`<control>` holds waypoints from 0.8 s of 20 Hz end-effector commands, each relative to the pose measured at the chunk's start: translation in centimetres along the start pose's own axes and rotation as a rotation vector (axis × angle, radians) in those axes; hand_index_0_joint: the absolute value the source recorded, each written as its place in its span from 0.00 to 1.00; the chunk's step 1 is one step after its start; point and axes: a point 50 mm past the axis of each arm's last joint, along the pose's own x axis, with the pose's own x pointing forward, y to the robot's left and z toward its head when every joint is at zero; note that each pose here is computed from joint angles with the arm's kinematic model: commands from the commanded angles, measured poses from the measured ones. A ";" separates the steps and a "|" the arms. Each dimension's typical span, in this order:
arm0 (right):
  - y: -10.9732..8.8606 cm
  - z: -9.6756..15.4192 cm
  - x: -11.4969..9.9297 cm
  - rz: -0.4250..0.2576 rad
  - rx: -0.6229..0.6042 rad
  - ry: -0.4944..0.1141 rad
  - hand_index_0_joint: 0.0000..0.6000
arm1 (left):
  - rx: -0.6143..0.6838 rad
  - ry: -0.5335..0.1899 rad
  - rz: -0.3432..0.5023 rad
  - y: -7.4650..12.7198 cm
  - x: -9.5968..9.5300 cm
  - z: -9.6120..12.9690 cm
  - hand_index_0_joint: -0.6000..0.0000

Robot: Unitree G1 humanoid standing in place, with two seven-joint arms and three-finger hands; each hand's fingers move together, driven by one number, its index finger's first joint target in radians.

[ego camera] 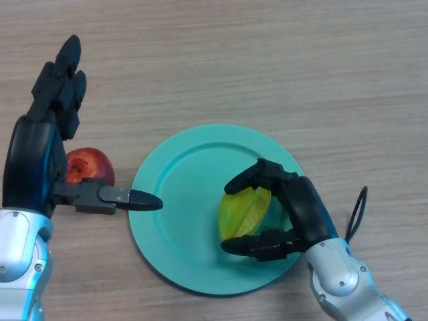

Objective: Pick up the yellow starfruit and place it on the plate

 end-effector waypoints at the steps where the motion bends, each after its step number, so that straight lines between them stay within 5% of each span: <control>1: -0.1 2.5 0.2 0.004 -0.004 -0.173 0.92 | 0.005 -0.216 0.024 1.1 0.1 3.5 1.00; 4: 0.0 2.9 0.0 0.043 0.005 -0.191 0.25 | 0.001 -0.209 0.030 1.1 0.1 3.3 1.00; 6: -0.5 4.4 -0.3 0.058 0.058 -0.221 0.00 | 0.016 -0.213 0.034 1.2 0.2 3.3 1.00; 12: -3.8 7.9 -1.0 0.036 0.100 -0.389 0.00 | 0.049 -0.204 0.031 1.1 0.5 2.8 1.00; 16: -7.9 8.6 -2.4 -0.006 0.077 -0.404 0.00 | 0.045 -0.195 0.029 1.2 0.6 2.8 1.00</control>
